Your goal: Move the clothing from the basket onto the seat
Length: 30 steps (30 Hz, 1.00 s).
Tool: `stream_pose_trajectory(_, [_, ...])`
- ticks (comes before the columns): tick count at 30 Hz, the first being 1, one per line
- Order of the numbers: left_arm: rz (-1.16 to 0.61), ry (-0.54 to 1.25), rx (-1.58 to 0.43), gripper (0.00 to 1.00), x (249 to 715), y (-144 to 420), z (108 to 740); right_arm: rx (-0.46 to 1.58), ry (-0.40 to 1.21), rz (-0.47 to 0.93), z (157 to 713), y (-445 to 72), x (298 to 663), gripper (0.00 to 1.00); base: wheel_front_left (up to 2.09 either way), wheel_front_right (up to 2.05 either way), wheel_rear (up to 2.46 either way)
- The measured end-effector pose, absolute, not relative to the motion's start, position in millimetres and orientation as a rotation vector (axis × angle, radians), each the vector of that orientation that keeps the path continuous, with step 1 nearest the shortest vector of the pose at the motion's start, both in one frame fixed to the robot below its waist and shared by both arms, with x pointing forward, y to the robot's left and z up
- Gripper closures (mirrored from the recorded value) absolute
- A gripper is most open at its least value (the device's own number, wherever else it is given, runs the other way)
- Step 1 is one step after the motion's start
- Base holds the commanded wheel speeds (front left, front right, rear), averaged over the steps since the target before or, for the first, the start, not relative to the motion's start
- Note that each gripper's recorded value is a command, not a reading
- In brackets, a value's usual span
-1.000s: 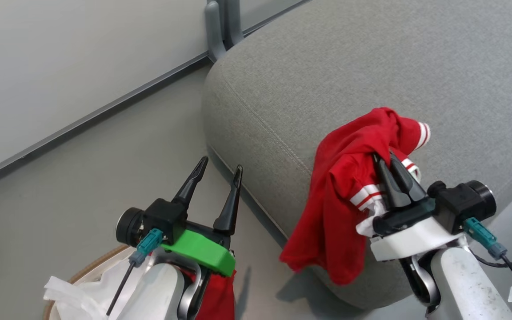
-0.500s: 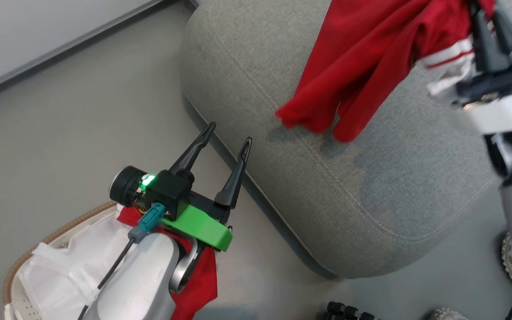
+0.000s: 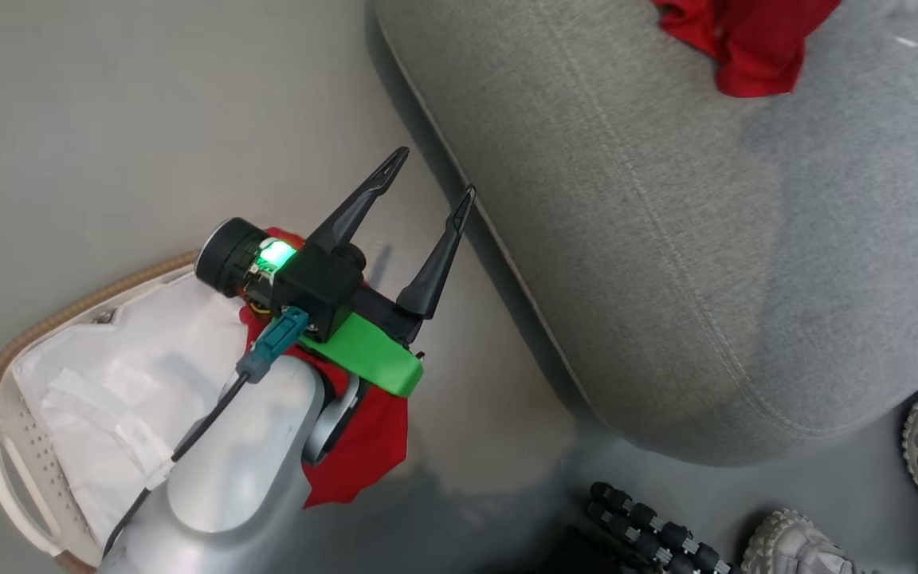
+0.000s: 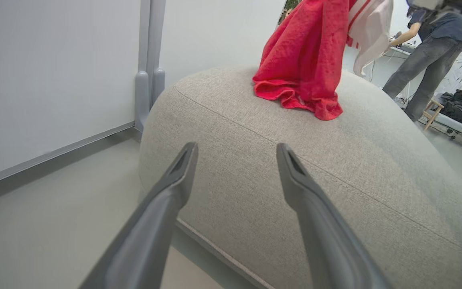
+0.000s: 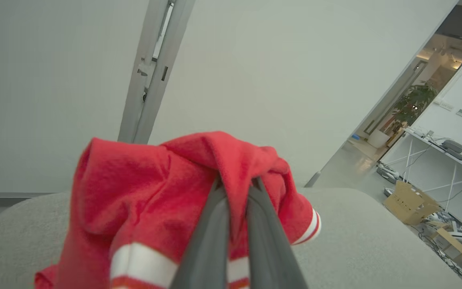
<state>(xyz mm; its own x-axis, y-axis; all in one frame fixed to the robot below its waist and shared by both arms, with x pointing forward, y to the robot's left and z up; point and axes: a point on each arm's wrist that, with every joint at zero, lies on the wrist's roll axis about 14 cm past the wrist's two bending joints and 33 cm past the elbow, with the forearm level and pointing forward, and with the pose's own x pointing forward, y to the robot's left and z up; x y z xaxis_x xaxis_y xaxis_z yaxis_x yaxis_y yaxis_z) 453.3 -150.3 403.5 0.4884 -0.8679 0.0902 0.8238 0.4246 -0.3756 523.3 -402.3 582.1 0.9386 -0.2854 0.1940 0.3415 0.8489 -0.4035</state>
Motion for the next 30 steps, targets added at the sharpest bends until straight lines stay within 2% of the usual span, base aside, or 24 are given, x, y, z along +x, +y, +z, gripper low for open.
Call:
stream_pose_trajectory(4, [-1.015, 0.171, -0.401, 0.0, 460.0, -136.8, 380.9, -0.388, 0.009, -0.371, 517.6, -411.9, 525.0, 1.0, 0.0, 0.0, 0.0])
stream_pose_trajectory(9, [-0.97, 0.219, -0.388, 0.0, 463.2, -120.9, 359.8, -0.297, 0.17, -0.437, 443.1, -416.9, 496.4, 1.0, 0.0, 0.0, 0.0])
stream_pose_trajectory(11, [-0.964, 0.227, -0.382, 0.0, 462.5, -118.3, 357.7, -0.276, 0.208, -0.459, 427.9, -416.9, 479.9, 0.55, 0.0, 0.0, 0.0])
stream_pose_trajectory(12, [-0.963, 0.226, -0.381, 0.0, 462.2, -117.8, 359.0, -0.27, 0.23, -0.47, 420.8, -417.1, 469.4, 0.12, 0.0, 0.0, 0.0])
stream_pose_trajectory(13, [-0.964, 0.226, -0.38, 0.0, 460.7, -118.1, 360.4, -0.262, 0.247, -0.485, 415.8, -418.4, 458.9, 0.0, 0.0, 0.0, 0.0])
stream_pose_trajectory(22, [-0.97, 0.2, -0.393, 0.0, 448.0, -124.7, 391.2, -0.27, 0.294, -0.53, 419.8, -420.1, 388.7, 0.0, 0.0, 0.0, 0.0])
stream_pose_trajectory(30, [-0.933, 0.164, -0.386, 0.0, 437.8, -118.1, 422.1, -0.253, 0.15, -0.463, 464.7, -393.3, 384.1, 0.0, 0.0, 0.0, 0.0])
